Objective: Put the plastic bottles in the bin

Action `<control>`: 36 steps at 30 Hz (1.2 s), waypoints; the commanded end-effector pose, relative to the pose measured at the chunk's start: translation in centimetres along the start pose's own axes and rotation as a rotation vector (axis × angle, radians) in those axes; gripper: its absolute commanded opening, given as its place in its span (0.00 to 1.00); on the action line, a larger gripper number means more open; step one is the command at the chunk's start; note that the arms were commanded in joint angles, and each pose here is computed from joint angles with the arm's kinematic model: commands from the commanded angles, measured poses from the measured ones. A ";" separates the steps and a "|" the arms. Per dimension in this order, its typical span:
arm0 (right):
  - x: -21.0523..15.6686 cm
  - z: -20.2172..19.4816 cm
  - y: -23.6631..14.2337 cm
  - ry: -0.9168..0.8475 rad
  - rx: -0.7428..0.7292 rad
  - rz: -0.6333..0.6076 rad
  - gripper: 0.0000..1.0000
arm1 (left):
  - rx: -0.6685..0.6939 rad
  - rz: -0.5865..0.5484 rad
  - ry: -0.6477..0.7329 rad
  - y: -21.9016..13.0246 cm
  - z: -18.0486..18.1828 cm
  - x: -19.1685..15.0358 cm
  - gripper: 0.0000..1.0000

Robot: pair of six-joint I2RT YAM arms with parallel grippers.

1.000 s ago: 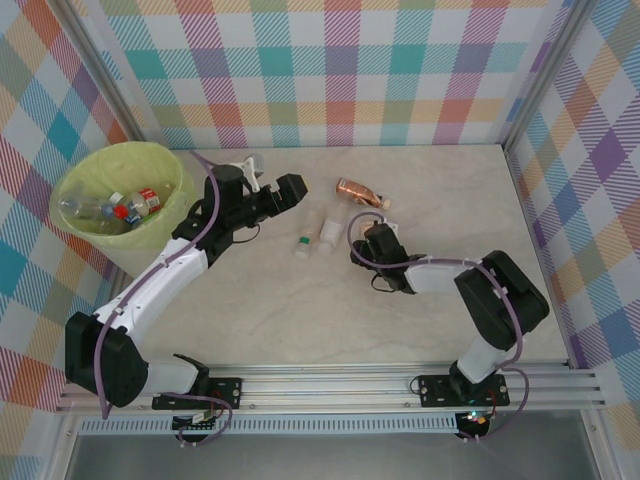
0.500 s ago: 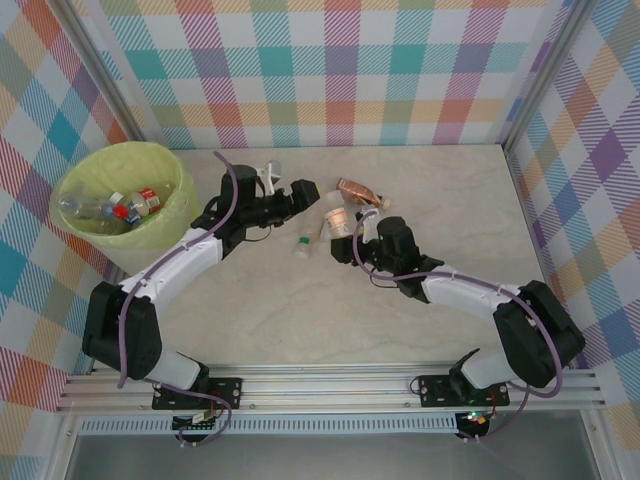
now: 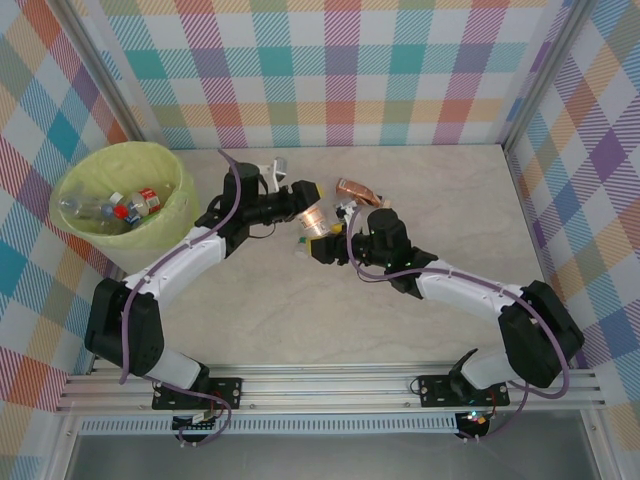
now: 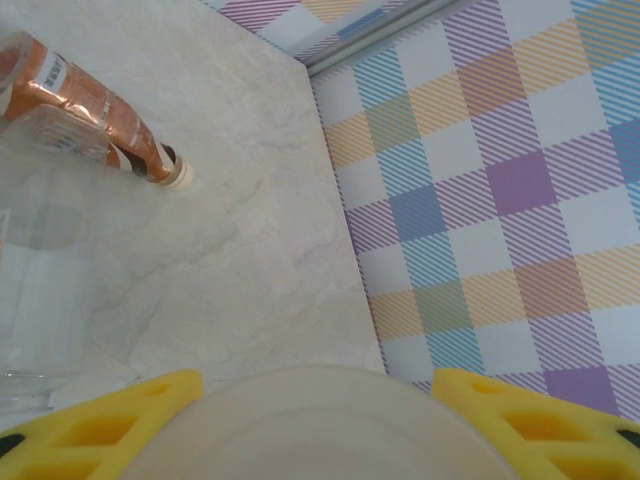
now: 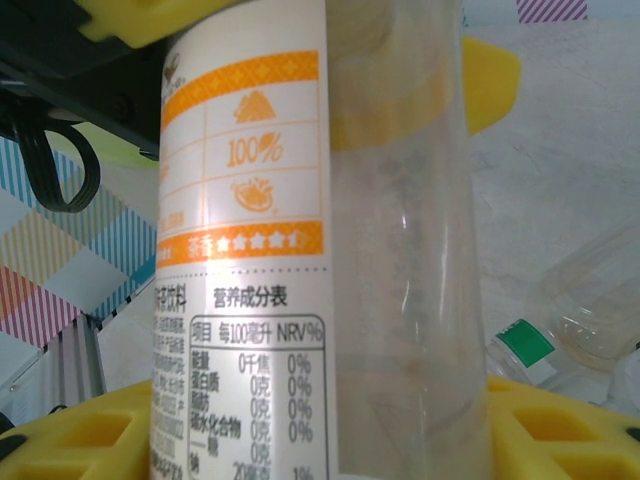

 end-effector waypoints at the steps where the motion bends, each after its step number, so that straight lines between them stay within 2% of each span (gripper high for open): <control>1: 3.3 1.1 -0.4 -0.037 0.042 -0.092 0.58 | -0.033 -0.007 0.041 -0.6 -1.7 0.1 0.41; 6: 3.6 0.9 -1.4 -0.053 -0.007 -0.080 0.80 | 0.009 -0.063 0.085 -1.9 -2.2 1.0 0.17; 8: 4.0 0.6 -2.2 -0.064 -0.058 -0.094 0.91 | 0.035 -0.103 0.103 -2.9 -2.5 1.8 0.06; 10: 4.3 0.0 -3.2 -0.076 -0.121 -0.119 1.00 | 0.081 -0.149 0.127 -4.1 -3.0 2.6 0.00; 14: 4.1 -1.3 -4.8 -0.112 -0.243 -0.121 1.00 | 0.154 -0.275 0.243 -7.7 -5.5 4.0 0.00; 18: 3.4 -1.4 -5.3 -0.153 -0.259 -0.079 1.00 | 0.227 -0.406 0.345 -11.9 -8.1 5.0 0.00; 21: 3.4 -1.5 -5.6 -0.160 -0.269 -0.093 1.00 | 0.354 -0.542 0.434 -16.1 -9.8 6.1 0.00; 26: 3.8 -2.5 -5.9 -0.143 -0.343 -0.115 1.00 | 0.570 -0.830 0.528 -23.2 -11.9 8.2 0.00; 31: 4.1 -2.8 -6.0 -0.133 -0.367 -0.136 1.00 | 0.840 -1.029 0.596 -28.1 -12.7 10.1 0.00; 36: 3.7 -3.6 -5.7 -0.097 -0.406 -0.125 1.00 | 1.057 -1.163 0.571 -30.9 -12.1 12.6 0.00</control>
Point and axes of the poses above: each hand's point on the last joint's axis, 136 mm out from that joint toward the fingers, its own y axis out along the fingers, its own z axis along the line the jaws close on, x = y × z, the point moved 3 cm from there along -y, back along the fingers, and after that the axes turned 12 degrees about -y, right-handed, at the moved point
